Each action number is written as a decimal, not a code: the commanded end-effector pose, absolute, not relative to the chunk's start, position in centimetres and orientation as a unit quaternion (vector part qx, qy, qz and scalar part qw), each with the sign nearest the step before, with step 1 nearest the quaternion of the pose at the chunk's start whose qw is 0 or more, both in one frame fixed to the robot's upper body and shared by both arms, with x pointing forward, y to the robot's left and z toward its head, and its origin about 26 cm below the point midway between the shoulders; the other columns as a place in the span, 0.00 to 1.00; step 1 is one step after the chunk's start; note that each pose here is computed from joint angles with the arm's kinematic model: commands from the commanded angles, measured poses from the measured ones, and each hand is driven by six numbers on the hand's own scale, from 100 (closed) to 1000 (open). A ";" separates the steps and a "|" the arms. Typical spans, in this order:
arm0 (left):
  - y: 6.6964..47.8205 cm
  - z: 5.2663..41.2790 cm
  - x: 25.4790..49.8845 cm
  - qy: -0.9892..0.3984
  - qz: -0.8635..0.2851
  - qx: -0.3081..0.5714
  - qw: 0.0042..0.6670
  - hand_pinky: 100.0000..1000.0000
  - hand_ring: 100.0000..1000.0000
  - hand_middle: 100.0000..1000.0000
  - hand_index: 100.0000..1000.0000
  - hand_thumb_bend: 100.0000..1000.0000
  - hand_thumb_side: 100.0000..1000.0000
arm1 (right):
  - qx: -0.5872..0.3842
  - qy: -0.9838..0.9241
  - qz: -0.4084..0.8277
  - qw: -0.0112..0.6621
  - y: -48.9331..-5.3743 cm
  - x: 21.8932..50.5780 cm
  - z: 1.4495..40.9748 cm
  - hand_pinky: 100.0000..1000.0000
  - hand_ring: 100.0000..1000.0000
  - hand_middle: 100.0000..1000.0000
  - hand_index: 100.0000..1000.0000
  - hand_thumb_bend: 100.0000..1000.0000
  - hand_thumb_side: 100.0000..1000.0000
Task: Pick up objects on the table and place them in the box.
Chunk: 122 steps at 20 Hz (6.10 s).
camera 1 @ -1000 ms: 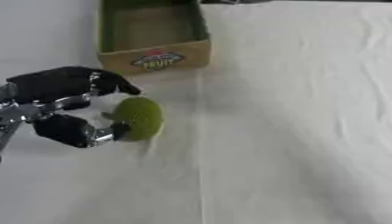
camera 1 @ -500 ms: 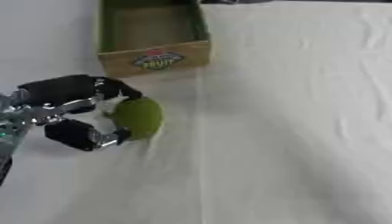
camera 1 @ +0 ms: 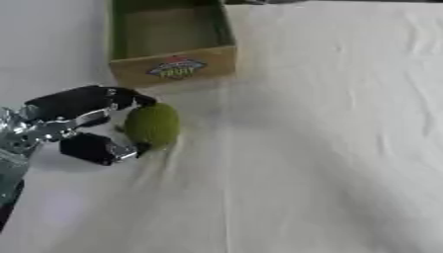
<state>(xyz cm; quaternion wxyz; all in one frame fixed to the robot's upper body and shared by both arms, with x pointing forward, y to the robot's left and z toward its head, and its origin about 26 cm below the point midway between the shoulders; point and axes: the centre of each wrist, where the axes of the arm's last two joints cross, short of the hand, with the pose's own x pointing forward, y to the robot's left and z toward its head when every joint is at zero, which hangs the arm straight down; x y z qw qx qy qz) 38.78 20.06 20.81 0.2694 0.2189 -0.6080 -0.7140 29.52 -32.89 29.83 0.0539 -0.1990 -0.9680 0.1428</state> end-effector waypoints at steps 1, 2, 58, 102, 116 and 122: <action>20.0 21.3 39.0 -0.606 -0.715 0.239 0.254 0.85 0.92 0.81 0.97 0.27 0.71 | -0.198 -0.968 0.150 0.041 -32.8 29.1 30.6 0.79 0.60 0.56 0.72 0.00 0.41; 20.0 21.2 39.1 -0.605 -0.716 0.240 0.252 0.83 0.91 0.80 0.96 0.28 0.64 | -0.197 -0.968 0.149 0.042 -32.8 29.1 30.5 0.79 0.60 0.56 0.72 0.00 0.41; 24.0 32.5 41.9 -0.781 -0.466 0.407 0.088 0.07 0.39 0.38 0.60 0.06 0.00 | -0.171 -0.975 0.142 0.019 -32.0 29.3 31.6 0.79 0.60 0.56 0.72 0.00 0.39; 29.0 30.0 49.6 -0.692 -0.449 0.561 0.066 0.79 0.87 0.90 0.96 0.47 0.13 | -0.068 -0.987 0.142 -0.018 -28.2 30.0 33.7 0.80 0.60 0.56 0.72 0.00 0.41; 30.0 31.4 48.5 -0.812 -0.329 0.476 0.082 0.65 0.77 0.76 0.85 0.00 0.16 | -0.072 -0.987 0.146 -0.015 -28.5 29.9 33.7 0.79 0.60 0.56 0.72 0.00 0.41; 31.5 33.6 46.4 -0.867 -0.272 0.408 0.089 0.59 0.70 0.66 0.78 0.00 0.33 | -0.082 -0.985 0.149 -0.013 -28.8 29.9 33.6 0.79 0.60 0.56 0.72 0.00 0.41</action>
